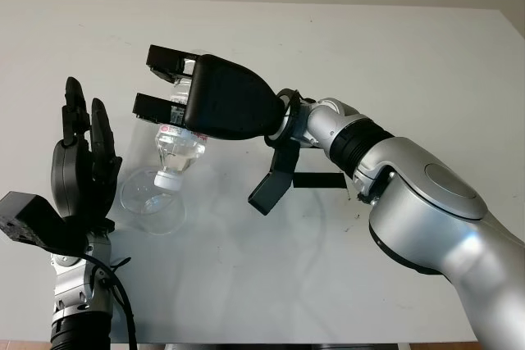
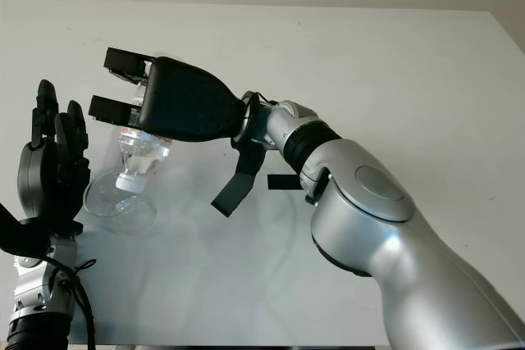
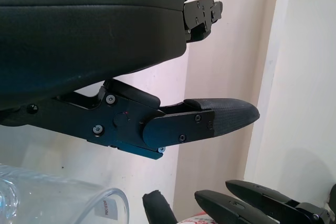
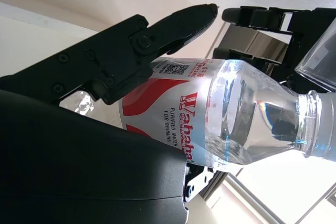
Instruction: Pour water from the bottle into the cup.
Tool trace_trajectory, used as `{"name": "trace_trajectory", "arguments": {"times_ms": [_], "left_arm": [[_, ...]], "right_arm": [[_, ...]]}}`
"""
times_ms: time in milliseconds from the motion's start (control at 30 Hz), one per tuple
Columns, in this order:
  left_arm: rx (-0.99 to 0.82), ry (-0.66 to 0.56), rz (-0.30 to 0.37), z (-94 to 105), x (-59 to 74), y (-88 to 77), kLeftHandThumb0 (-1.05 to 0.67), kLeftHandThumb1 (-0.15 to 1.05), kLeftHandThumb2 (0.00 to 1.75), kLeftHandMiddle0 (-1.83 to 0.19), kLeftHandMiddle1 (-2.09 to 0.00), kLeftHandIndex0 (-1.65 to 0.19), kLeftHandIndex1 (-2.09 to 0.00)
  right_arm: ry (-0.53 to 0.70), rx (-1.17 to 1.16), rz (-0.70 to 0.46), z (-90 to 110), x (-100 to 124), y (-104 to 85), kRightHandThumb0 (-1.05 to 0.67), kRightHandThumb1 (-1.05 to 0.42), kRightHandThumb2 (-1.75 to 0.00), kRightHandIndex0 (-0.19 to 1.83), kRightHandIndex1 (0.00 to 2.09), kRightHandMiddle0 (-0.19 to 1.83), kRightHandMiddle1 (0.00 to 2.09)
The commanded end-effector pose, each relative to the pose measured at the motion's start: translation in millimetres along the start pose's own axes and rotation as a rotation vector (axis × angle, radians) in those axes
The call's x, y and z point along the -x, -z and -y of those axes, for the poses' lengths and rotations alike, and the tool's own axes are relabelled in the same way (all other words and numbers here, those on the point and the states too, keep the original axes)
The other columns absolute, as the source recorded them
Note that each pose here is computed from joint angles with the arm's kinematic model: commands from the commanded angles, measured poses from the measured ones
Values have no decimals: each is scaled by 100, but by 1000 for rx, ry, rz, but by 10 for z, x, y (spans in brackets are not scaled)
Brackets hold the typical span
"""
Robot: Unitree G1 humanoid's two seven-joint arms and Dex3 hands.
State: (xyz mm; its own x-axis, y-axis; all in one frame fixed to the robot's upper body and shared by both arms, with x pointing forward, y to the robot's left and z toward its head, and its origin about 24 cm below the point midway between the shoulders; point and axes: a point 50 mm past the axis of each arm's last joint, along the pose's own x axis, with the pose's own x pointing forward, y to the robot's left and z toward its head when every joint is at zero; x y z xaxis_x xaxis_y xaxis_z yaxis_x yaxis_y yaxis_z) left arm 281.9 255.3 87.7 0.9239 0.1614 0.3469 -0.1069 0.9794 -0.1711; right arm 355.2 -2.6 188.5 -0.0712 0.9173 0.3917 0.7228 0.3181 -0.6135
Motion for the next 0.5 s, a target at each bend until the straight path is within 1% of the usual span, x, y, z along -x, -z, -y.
{"name": "trace_trajectory", "arguments": {"times_ms": [0,100,200,267,333,367,433,467], "left_arm": [[25,-15,-41,17,95,137,-73,105,52,14,-6,15,-6],[25,-21,-39,21,97,142,-73,105,51,13,-6,14,-6],[24,-19,-39,22,97,144,-73,105,51,13,-6,14,-6],[25,-19,-40,16,99,148,-73,105,51,13,-6,14,-6],[28,-20,-42,10,102,153,-73,105,51,13,-6,14,-6],[29,-19,-41,7,103,154,-73,105,51,13,-5,14,-6],[29,-17,-38,3,105,154,-72,105,51,14,-5,15,-5],[27,-15,-37,2,104,153,-72,105,51,14,-5,15,-5]], "right_arm": [[33,13,19,64,-100,52,-47,-105,-14,120,209,38,192],[38,8,22,67,-99,49,-47,-105,-15,120,209,35,197],[40,2,20,67,-101,47,-47,-105,-16,121,209,34,196],[46,-7,5,69,-103,49,-47,-105,-17,121,209,31,191],[63,-14,-37,72,-108,59,-50,-105,-21,126,209,42,203],[67,-44,-78,71,-109,65,-51,-105,-23,129,209,54,207],[71,-109,-149,73,-107,81,-49,-105,-21,134,209,72,209],[65,-166,-207,73,-102,100,-48,-105,-20,135,209,77,209]]}}
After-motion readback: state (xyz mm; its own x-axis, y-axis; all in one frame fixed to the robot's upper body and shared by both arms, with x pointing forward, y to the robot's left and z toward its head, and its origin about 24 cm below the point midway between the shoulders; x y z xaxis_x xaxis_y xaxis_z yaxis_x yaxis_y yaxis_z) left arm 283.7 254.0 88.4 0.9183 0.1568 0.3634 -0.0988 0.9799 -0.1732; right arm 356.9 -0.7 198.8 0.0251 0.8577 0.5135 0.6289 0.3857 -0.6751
